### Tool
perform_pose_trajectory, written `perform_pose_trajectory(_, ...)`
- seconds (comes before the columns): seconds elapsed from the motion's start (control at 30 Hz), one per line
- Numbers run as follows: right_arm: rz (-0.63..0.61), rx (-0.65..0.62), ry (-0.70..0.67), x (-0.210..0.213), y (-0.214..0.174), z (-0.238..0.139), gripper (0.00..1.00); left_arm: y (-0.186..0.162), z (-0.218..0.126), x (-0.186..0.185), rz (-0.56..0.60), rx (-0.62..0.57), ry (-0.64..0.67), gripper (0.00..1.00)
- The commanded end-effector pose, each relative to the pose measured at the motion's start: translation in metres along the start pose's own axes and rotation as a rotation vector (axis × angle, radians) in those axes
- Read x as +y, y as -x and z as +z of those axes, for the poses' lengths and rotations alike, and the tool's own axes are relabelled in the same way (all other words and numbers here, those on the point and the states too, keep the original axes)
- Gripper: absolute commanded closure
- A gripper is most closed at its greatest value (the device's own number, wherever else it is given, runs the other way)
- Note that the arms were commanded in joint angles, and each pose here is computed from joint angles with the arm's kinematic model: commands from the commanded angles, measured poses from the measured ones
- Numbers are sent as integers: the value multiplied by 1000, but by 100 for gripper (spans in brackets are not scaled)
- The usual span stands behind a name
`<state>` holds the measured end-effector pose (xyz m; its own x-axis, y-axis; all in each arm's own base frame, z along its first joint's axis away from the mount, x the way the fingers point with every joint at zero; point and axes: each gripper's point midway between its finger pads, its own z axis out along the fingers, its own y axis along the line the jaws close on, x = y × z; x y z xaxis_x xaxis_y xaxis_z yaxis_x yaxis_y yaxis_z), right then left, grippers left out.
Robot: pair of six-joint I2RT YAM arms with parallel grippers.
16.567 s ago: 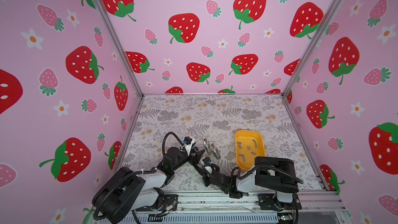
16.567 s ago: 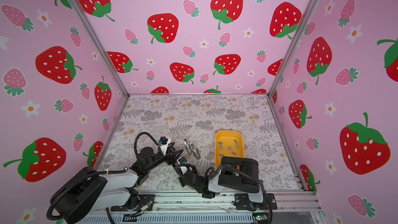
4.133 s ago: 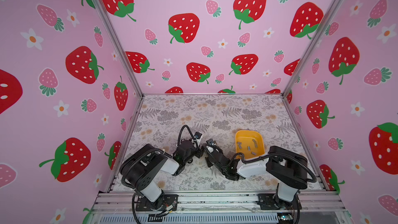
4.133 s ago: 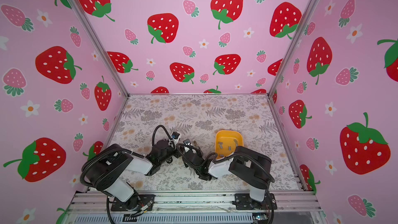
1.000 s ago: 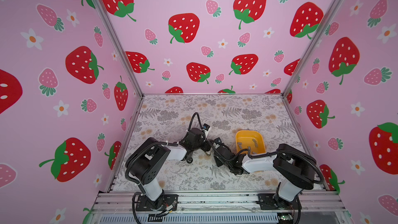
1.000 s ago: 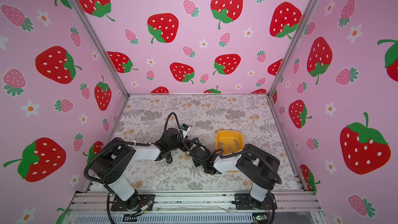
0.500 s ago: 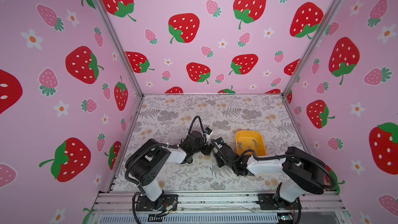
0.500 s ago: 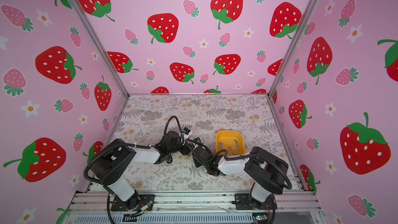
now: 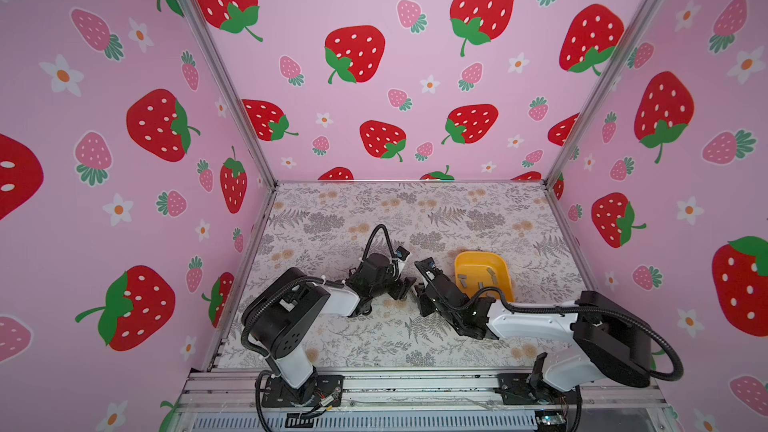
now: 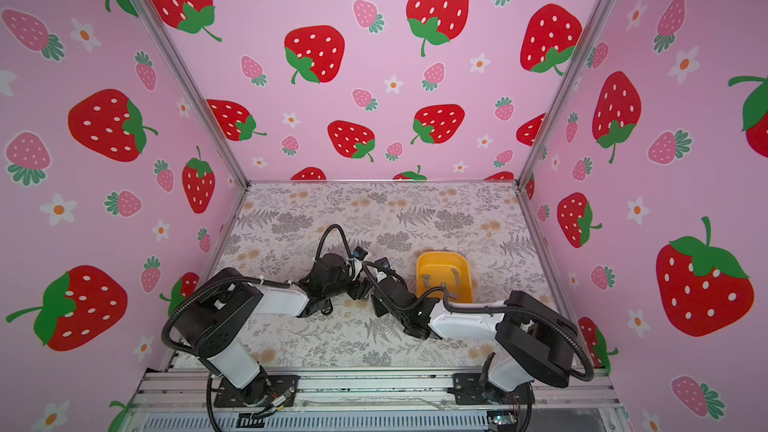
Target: Load the staples into the stapler
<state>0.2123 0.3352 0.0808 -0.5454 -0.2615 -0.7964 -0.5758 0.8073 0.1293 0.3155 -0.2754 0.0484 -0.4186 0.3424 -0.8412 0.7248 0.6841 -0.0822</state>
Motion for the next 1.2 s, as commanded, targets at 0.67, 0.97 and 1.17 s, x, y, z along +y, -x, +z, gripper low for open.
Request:
perform_pose_trajectory(0.67, 38, 113, -41, -26, -101, 27, 88, -3, 1, -3, 15, -7, -1, 34)
perform_pose_trajectory(0.97, 9, 100, -47, -29, -114, 35, 88, -2, 3, -3, 12, -16, -4, 34)
perform_pose_trajectory(1.17, 11, 34, -85, -25, -73, 24, 68, 16, -5, 7, 1, -47, 57, 33)
